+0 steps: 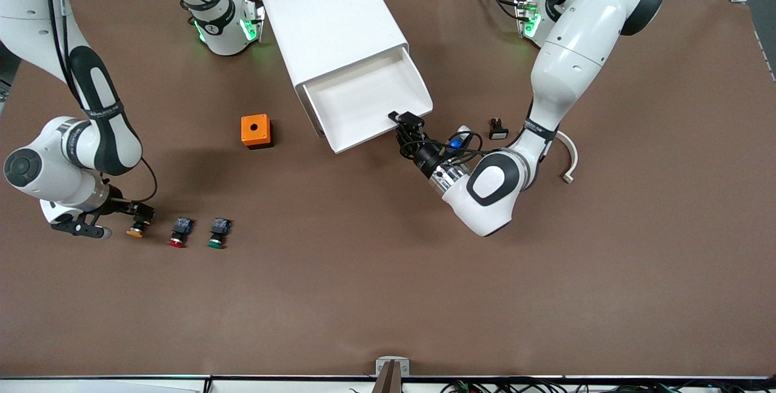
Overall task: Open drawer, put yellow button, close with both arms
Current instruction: 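Pull the drawer open with the left gripper while the right gripper reaches the yellow button, then grasp the yellow-capped button with the right gripper and lift it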
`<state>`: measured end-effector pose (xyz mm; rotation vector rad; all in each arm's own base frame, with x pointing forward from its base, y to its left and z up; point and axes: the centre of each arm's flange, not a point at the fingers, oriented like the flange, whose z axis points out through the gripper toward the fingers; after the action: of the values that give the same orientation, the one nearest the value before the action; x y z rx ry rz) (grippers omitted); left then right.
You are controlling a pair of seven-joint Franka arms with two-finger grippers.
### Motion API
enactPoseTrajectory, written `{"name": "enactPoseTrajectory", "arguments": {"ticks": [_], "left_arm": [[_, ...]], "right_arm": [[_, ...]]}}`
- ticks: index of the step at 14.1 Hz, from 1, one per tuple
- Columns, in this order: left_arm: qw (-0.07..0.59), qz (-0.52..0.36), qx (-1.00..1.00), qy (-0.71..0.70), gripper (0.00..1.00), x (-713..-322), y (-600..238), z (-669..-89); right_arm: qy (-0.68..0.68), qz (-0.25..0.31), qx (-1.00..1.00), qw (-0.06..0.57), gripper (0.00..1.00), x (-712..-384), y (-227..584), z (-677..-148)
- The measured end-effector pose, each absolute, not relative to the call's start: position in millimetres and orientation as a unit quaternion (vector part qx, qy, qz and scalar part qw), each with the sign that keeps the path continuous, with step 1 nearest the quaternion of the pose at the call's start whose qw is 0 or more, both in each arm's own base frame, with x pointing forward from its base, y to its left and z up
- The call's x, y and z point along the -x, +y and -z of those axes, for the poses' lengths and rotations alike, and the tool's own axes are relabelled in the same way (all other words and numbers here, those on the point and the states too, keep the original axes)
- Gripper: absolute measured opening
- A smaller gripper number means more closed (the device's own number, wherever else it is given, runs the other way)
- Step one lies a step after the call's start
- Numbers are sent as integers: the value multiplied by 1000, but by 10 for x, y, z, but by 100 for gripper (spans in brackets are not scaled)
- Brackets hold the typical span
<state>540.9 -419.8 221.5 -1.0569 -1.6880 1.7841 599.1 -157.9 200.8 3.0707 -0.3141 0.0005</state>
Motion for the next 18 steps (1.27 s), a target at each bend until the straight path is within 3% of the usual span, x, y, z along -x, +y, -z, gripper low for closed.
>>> {"name": "enactPoseTrajectory", "arguments": {"ticks": [2,10,12,15,18], "left_arm": [[226,-653,382,-614,19,-5433,-4175,-2195],[141,-696,407,-575,99,-5579,-4084,-2193],[98,-702,437,-554,99,-5649,-4056,-2258],[3,-702,502,-506,99,-5804,-3985,-2408],[-80,-677,563,-467,99,-6004,-3829,-2532]], "right_arm": [[-101,0,-994,27,100,-6004,-1563,-1951],[-100,3,-995,27,97,-6014,-1544,-1808],[-100,3,-995,27,80,-6018,-1544,-1811],[-100,3,-995,27,45,-6018,-1548,-1812],[-100,8,-995,26,41,-6037,-1536,-1837]]}}
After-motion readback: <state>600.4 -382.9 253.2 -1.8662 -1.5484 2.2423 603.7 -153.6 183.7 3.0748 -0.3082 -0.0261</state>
